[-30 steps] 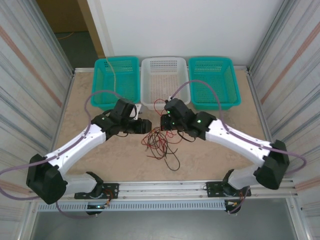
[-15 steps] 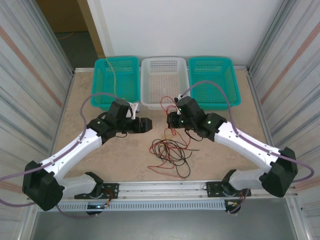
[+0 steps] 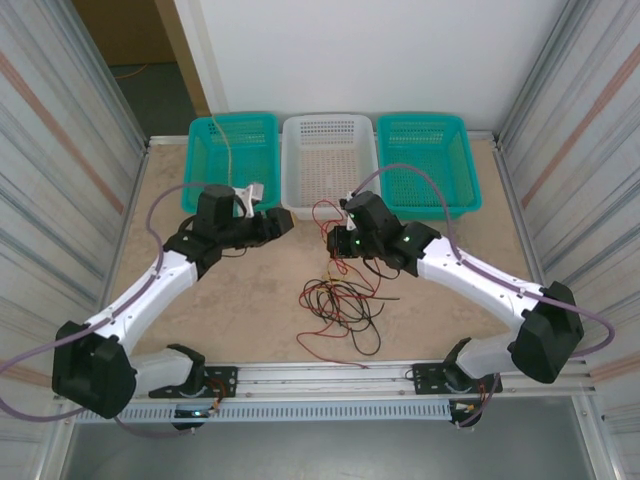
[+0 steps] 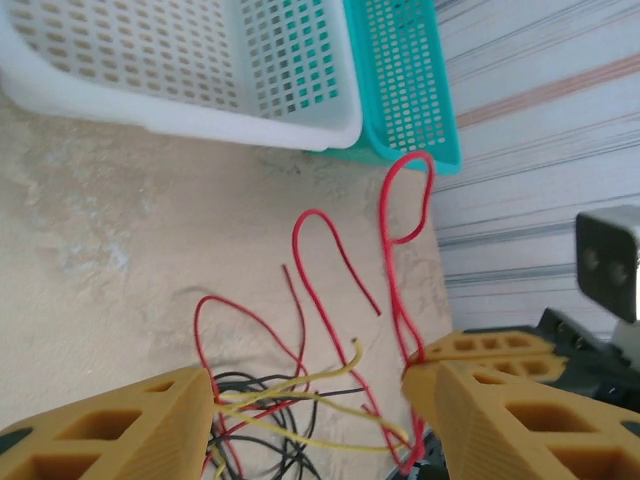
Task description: Untangle the cables
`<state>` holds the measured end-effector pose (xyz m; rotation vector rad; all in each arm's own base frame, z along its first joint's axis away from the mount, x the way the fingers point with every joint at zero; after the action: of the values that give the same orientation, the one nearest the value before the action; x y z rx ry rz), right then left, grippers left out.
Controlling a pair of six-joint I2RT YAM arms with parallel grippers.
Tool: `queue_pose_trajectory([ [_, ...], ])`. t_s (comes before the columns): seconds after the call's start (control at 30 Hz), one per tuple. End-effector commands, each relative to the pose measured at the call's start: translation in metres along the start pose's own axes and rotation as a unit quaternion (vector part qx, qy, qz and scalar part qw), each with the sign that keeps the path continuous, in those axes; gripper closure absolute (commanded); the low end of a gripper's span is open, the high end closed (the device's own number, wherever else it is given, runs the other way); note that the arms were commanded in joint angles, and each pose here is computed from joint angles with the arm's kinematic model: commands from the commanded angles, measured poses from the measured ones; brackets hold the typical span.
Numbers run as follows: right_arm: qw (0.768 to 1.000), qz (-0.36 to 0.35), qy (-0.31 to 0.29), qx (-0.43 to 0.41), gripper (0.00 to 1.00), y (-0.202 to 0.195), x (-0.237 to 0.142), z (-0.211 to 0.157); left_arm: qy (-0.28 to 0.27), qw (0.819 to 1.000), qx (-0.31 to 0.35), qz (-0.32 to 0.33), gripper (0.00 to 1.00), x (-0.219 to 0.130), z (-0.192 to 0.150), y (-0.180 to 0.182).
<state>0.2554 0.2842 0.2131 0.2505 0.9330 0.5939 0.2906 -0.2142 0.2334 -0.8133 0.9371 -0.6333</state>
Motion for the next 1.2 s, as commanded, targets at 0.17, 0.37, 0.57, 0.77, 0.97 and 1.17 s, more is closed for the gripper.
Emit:
queue_pose_trajectory([
  [0.17,0.998,0.026,-0.003,-0.049,0.96,0.031,-0.001,0.010,0.034,0.997,0.009,-0.070,0.44,0.025,0.015,-0.030],
  [0.37,0.998,0.029,0.001,-0.062,0.96,0.039,0.000,0.008,0.026,0.997,0.006,-0.066,0.69,0.033,0.025,-0.028],
  [0.57,0.998,0.014,-0.002,-0.066,0.92,0.034,-0.003,0.008,0.031,0.996,0.029,-0.078,1.00,0.041,0.038,-0.039],
  [0.77,0.993,-0.091,-0.076,0.021,0.27,-0.032,-0.054,0.035,0.012,0.988,0.096,-0.123,1.00,0.021,0.056,-0.067],
  [0.97,0.981,0.033,-0.154,0.111,0.16,-0.051,-0.114,0.054,0.023,0.950,0.164,-0.265,1.00,-0.021,0.059,-0.117],
  [1.17,0.976,0.127,-0.142,0.103,0.28,-0.026,-0.124,0.066,0.036,0.926,0.194,-0.322,1.00,-0.039,0.050,-0.138],
])
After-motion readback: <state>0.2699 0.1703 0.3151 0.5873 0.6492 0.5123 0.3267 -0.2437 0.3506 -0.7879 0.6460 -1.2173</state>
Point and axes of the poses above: each hand's point on the last joint's axis, 136 mm out from that joint toward the fingers, its own x axis out along the fingers, its own y axis along the line the jaws close on, z = x × y, the point moved 2 cm from there along -x, back along the fingers, and after that the axes turned 6 degrees about -x, right-handed, at the moved point
